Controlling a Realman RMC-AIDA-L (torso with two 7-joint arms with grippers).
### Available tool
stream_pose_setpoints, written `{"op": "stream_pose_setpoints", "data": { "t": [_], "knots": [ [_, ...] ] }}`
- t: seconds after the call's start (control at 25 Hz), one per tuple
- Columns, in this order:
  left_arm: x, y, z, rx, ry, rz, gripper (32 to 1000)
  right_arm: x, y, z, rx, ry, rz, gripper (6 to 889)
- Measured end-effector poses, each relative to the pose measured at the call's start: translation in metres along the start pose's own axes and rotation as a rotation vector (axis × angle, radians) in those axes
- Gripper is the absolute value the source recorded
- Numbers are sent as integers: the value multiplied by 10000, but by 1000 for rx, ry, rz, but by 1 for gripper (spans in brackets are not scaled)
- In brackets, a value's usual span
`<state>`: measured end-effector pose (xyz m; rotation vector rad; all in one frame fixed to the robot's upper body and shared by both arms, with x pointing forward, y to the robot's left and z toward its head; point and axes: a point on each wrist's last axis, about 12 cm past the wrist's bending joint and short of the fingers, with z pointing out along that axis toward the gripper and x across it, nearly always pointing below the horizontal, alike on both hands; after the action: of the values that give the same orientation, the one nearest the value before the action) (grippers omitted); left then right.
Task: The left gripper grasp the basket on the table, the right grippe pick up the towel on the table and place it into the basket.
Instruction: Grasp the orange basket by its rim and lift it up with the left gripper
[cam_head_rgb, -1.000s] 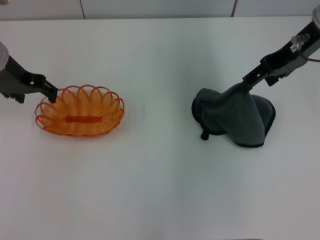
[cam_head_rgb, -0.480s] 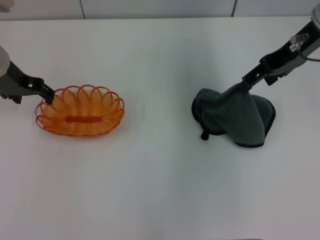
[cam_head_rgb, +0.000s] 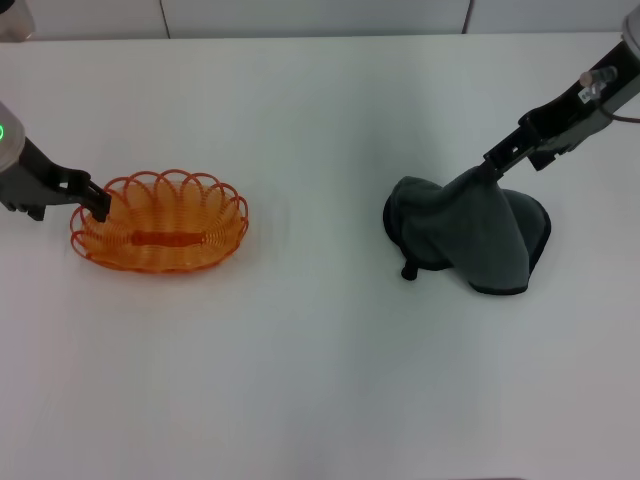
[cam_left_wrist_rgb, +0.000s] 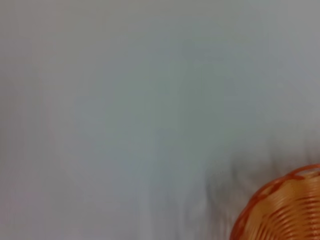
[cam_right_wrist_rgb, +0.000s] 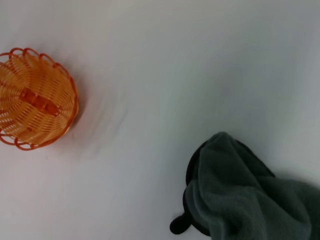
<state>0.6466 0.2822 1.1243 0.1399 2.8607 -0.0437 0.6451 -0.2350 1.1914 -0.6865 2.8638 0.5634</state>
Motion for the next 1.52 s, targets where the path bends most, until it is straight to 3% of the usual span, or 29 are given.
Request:
{"op": "stream_pose_setpoints", "data": {
  "t": [0.72, 1.52],
  "knots": [
    [65, -138, 206, 16, -4, -2, 818, -26, 25, -3, 8, 5, -17, 863],
    [84, -177, 234, 22, -2, 9, 815, -26, 28, 2, 8, 4, -24, 863]
  ]
}}
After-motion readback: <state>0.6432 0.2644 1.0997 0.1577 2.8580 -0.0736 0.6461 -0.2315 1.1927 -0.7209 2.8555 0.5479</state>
